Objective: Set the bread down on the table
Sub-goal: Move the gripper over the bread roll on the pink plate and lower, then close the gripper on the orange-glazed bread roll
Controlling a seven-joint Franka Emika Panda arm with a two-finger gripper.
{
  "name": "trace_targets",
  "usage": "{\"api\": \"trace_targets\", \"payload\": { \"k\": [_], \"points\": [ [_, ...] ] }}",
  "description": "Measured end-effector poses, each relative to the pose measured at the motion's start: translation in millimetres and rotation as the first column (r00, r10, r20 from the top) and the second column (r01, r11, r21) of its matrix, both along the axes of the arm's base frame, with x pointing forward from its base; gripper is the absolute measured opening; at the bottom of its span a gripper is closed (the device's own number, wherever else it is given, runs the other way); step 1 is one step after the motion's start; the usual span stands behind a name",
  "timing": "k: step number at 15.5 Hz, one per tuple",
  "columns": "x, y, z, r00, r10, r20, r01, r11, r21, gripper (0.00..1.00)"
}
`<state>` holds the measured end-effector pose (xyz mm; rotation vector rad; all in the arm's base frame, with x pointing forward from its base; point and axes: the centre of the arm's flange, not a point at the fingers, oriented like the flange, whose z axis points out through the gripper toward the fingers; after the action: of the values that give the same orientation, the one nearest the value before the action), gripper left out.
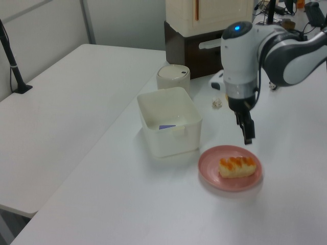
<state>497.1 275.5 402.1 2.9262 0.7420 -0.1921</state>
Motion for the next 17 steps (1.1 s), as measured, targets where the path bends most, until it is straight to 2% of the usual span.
{"api": "trace_targets", "payload": {
  "k": [3, 8, 12, 17],
  "points": [
    [-13, 27, -3, 1.0, 0.028, -0.006, -0.028, 0.999, 0.035, 1.0],
    [-10, 43, -28, 0.999, 0.049, -0.002, -0.048, 0.997, 0.065, 1.0],
    [-8, 47, -58, 0.998, 0.054, -0.038, -0.052, 0.997, 0.063, 1.0],
    [-1, 45, -70, 0.997, 0.061, -0.045, -0.059, 0.997, 0.044, 1.0]
  ]
}}
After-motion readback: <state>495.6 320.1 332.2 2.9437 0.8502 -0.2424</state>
